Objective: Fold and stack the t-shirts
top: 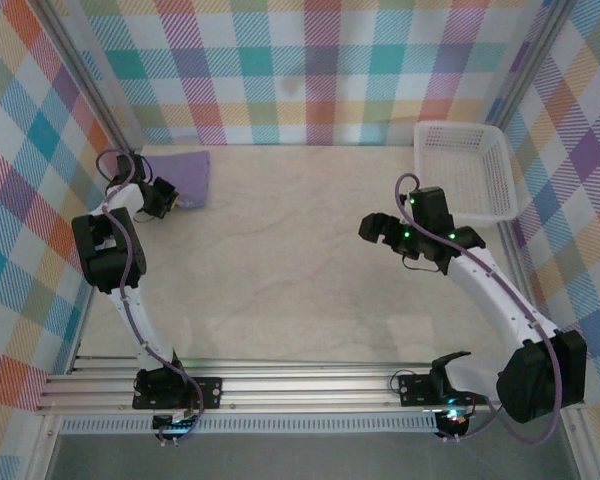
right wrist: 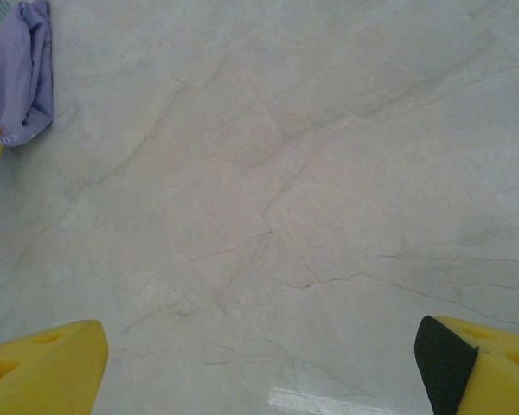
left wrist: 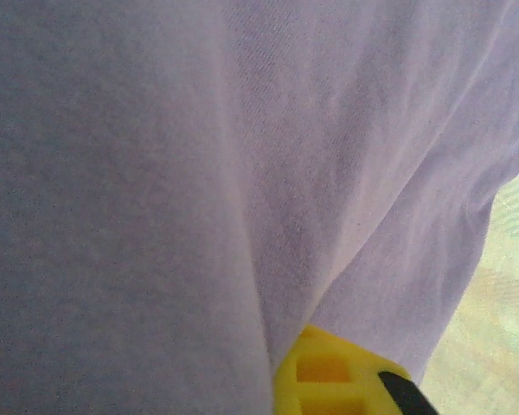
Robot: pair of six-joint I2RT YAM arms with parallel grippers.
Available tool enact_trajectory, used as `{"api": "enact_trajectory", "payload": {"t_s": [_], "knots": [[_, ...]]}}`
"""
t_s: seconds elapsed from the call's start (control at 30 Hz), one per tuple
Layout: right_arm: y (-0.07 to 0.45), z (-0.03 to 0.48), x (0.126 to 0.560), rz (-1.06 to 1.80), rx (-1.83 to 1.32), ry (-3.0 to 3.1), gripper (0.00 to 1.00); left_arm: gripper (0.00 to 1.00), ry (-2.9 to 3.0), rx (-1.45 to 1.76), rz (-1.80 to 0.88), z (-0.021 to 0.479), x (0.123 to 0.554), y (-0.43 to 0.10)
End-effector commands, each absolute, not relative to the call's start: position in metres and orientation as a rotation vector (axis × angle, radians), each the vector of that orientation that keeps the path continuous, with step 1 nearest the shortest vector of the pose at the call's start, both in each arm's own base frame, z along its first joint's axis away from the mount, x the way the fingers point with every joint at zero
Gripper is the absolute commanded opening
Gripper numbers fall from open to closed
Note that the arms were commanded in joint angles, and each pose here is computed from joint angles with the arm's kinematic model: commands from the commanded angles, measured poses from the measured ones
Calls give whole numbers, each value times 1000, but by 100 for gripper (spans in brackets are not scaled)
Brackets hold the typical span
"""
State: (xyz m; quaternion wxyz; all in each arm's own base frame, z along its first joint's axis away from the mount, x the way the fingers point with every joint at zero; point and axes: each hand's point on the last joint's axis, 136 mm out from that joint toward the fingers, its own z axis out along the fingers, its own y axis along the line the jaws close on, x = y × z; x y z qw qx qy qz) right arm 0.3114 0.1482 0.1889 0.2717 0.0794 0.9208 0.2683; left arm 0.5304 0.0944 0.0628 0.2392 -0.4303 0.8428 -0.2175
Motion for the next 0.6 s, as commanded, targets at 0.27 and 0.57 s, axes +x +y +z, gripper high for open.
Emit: {"api": "enact_trajectory", "payload": {"t_s": [0.27, 0.57], "knots": [[110, 219, 319, 448, 213, 2386, 100, 100, 2069, -942, -465, 219, 462, 76], [37, 214, 343, -66, 58, 1931, 100, 100, 1825, -708, 50, 243, 365, 43]]}}
